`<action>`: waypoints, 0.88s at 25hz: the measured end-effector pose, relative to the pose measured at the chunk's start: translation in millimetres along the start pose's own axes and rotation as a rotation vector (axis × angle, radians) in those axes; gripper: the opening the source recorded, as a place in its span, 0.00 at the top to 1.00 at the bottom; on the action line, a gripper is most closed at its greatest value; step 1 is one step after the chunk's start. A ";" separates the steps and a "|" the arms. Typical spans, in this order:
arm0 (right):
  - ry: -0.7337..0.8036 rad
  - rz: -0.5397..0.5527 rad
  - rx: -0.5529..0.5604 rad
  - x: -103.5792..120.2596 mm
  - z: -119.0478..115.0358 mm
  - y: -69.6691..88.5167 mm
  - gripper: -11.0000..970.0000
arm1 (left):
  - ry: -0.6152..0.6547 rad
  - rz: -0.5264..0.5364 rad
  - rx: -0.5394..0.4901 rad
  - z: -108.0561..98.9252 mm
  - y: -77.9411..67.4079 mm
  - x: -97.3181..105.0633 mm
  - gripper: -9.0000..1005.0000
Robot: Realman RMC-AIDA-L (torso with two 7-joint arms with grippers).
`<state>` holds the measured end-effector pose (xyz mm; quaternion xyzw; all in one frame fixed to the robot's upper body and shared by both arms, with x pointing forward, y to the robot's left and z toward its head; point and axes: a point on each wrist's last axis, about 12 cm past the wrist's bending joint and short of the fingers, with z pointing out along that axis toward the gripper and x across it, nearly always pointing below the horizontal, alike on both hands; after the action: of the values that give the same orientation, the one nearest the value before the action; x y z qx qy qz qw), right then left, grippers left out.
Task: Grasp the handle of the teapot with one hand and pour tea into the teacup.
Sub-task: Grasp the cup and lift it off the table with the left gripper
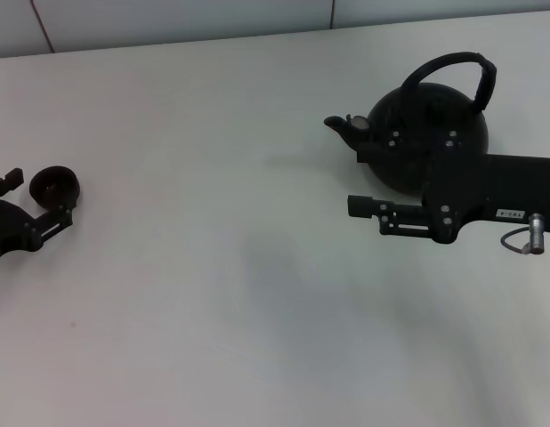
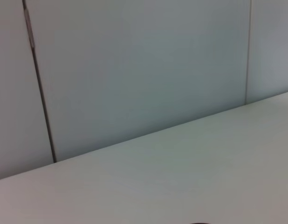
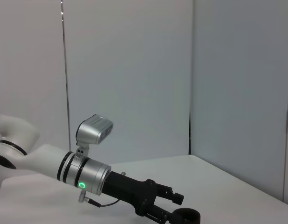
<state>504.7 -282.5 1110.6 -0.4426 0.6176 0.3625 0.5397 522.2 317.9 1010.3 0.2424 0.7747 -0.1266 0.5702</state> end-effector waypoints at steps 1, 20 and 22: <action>0.000 -0.001 0.000 -0.2 0.2 -0.2 0.34 | 0.002 0.000 -0.003 -0.2 0.3 0.4 0.16; 0.000 -0.010 -0.006 -2.2 1.8 -1.2 0.34 | 0.037 0.017 0.007 8.4 -3.4 1.1 0.17; 0.000 -0.010 -0.008 -2.2 2.1 -1.0 0.34 | 0.038 0.018 0.008 10.8 -3.8 0.0 0.17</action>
<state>506.4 -280.5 1112.4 -0.4478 0.6141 0.3622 0.5396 529.1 309.6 1006.6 0.2539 0.7826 -0.1201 0.5555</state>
